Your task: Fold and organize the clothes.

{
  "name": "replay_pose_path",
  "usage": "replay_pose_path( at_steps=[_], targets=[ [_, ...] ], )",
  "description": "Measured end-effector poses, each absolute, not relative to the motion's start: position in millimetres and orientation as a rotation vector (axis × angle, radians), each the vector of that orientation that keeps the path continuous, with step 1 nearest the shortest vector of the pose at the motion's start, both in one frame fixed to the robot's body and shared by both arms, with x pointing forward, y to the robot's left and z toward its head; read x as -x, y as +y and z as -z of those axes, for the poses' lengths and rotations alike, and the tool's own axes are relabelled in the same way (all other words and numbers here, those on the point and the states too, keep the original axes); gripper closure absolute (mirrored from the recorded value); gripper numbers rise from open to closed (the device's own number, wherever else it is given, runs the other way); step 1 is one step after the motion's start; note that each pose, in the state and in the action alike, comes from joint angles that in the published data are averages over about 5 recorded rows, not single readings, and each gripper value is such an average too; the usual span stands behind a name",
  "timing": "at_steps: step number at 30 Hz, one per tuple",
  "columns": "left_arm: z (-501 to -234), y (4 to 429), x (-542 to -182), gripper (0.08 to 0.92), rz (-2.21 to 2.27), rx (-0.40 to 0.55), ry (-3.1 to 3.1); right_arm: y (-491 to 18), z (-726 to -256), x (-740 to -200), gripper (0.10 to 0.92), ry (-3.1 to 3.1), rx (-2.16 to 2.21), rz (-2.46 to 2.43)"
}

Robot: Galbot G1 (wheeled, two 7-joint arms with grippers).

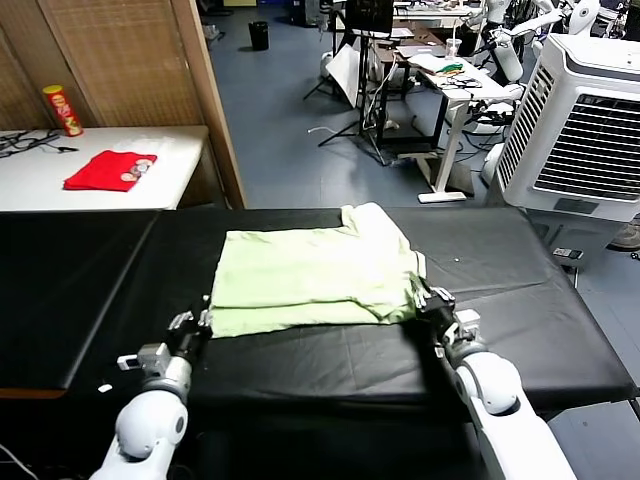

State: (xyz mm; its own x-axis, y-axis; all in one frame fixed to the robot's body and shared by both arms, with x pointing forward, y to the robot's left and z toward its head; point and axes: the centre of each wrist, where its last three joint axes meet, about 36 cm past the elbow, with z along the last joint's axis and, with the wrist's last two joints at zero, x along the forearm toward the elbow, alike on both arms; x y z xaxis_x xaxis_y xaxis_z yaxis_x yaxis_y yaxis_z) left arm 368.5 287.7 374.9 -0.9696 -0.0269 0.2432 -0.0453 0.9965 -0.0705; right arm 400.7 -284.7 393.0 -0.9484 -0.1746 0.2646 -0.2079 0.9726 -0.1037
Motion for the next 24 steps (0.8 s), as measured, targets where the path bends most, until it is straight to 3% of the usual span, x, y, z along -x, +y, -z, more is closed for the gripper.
replay_pose_path(
  at_steps=[3,7,11,13,16,19,24],
  targets=[
    [-376.8,288.1,-359.4,0.248,-0.122,-0.032,-2.879,-285.4,-395.3,-383.7,0.232,-2.86,-0.283,-0.2],
    [-376.9,289.2,-346.4,0.203,-0.144,0.004,-2.853,-285.4,-390.4,-366.6,0.294,-2.834,-0.28,-0.212],
    [-373.0,290.3,-339.8,0.201,-0.167,0.02,-2.822,-283.6,-383.9,-359.8,0.415,-2.814,-0.275,-0.205],
    [-370.5,290.9,-338.6,0.211,-0.176,0.021,-2.808,-282.9,-381.0,-359.1,0.513,-2.809,-0.274,-0.199],
    [-366.8,291.9,-337.7,0.294,-0.183,0.022,-2.793,-282.1,-377.4,-359.8,0.68,-2.804,-0.276,-0.197],
    [-364.0,292.5,-338.1,0.452,-0.187,0.021,-2.783,-281.6,-375.9,-362.4,0.819,-2.802,-0.278,-0.199],
    [-360.9,292.6,-338.4,0.737,-0.17,0.021,-2.771,-281.1,-378.7,-363.0,0.896,-2.792,-0.28,-0.205]
  ],
)
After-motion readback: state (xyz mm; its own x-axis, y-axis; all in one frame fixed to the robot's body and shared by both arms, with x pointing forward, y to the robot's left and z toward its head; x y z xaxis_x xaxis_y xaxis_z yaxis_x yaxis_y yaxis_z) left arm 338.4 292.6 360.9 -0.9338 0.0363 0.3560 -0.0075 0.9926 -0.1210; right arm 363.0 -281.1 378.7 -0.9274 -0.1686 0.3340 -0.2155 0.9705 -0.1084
